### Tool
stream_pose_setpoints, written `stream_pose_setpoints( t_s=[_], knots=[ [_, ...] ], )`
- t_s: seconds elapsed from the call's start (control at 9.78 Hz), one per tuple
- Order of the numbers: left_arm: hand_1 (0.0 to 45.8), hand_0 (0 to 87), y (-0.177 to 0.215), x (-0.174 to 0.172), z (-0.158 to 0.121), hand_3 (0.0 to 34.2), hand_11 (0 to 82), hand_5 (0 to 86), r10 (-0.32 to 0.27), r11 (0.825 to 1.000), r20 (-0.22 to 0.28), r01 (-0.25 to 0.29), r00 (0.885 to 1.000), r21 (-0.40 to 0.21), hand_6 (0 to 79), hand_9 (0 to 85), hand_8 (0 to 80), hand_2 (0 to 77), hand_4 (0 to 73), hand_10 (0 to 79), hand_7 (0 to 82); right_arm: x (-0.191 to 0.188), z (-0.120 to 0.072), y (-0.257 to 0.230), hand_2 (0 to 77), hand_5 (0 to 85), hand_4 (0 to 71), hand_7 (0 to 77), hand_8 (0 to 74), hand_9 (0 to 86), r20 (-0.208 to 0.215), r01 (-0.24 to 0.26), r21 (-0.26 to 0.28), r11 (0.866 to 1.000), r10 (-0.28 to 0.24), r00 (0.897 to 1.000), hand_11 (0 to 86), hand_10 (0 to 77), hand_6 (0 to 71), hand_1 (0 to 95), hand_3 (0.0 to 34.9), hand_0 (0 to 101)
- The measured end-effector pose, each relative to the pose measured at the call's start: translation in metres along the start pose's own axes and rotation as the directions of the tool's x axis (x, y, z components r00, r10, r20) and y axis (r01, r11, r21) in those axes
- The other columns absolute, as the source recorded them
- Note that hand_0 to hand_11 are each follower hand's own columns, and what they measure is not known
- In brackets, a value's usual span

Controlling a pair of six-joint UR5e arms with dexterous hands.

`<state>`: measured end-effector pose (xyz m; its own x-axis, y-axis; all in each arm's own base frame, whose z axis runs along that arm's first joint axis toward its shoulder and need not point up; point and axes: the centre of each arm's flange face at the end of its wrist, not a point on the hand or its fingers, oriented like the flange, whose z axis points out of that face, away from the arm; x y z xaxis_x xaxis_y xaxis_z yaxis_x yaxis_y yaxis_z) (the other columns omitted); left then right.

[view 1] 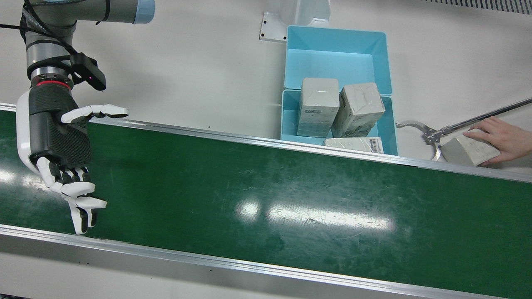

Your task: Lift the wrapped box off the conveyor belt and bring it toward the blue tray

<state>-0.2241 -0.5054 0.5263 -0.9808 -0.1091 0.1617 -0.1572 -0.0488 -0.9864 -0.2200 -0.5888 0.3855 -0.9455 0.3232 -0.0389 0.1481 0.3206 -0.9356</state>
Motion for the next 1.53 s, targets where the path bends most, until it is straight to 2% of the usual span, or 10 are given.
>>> stream_pose_setpoints(
  t_s=[1.53],
  knots=[
    [0.0,0.0,0.0000,0.0000,0.0000,0.0,0.0,1.1,0.000,1.000,0.000,0.000,1.000,0.000,0.0,0.0,0.0,0.5,0.0,0.5,0.0,0.0048,0.0005,-0.0053,18.5,33.8,12.5,26.7,0.0,5.4,-0.007,0.002,0.012,1.000,-0.002,1.000,1.1,0.0,4.9,14.2,21.1,47]
  ],
)
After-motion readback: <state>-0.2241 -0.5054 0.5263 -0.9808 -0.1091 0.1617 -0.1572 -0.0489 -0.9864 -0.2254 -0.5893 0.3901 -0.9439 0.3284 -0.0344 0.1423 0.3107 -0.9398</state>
